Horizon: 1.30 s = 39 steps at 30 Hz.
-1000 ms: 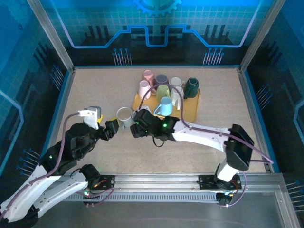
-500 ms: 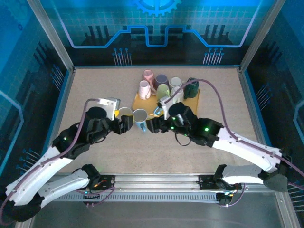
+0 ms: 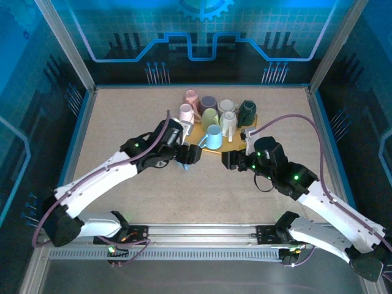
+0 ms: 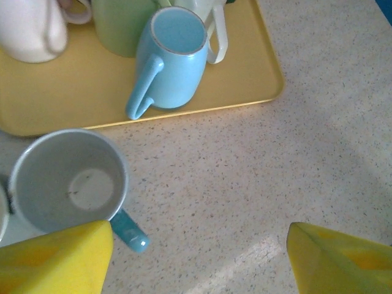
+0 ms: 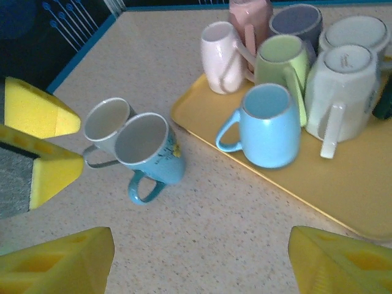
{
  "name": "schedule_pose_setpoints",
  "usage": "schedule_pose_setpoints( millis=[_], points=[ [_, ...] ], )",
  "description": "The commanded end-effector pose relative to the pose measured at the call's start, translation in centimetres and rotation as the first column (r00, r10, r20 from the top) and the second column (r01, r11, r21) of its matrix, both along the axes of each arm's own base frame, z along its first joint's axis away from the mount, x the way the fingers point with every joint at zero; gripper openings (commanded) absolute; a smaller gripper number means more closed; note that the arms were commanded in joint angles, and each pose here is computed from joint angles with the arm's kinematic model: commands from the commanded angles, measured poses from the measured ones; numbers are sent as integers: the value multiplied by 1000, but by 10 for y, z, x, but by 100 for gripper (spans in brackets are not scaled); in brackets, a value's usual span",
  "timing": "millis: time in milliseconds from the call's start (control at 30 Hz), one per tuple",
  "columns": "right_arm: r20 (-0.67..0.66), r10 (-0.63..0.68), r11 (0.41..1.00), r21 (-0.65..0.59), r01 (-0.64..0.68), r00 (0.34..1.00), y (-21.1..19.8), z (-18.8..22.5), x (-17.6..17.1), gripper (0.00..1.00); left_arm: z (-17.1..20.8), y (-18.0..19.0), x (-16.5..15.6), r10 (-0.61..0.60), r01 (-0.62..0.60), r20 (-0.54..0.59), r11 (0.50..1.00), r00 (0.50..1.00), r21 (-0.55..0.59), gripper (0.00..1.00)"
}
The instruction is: Turn the mug right side up
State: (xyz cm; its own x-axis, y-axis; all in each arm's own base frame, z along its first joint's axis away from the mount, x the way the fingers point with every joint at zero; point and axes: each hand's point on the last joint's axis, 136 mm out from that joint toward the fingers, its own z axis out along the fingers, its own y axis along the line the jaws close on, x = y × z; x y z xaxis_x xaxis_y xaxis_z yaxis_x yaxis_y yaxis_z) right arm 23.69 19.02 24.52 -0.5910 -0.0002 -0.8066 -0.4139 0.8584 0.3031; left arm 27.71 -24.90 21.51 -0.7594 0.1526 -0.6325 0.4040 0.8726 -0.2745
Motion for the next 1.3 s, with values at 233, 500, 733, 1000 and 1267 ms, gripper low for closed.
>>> schedule_pose_setpoints(
  millis=[233,500,733,1000,1267],
  points=[
    [-10,-50,998,-27,50,999,-27,-14,-6,75,-26,-49,23,-74,72,-52,996,996,-44,77],
    [34,-107,994,-11,107,994,-47,-3,-9,74,-48,-62,58,-109,108,7,990,994,88,77],
    [40,-90,996,2,90,995,-47,-4,-13,74,-74,-65,100,-123,116,20,974,992,196,77],
    [53,-75,997,5,75,996,-48,1,-16,74,-93,-56,131,-131,129,-4,972,991,198,76],
    [52,-69,998,3,69,996,-46,0,-15,74,-111,-68,139,-203,206,-35,963,979,174,71]
  ],
)
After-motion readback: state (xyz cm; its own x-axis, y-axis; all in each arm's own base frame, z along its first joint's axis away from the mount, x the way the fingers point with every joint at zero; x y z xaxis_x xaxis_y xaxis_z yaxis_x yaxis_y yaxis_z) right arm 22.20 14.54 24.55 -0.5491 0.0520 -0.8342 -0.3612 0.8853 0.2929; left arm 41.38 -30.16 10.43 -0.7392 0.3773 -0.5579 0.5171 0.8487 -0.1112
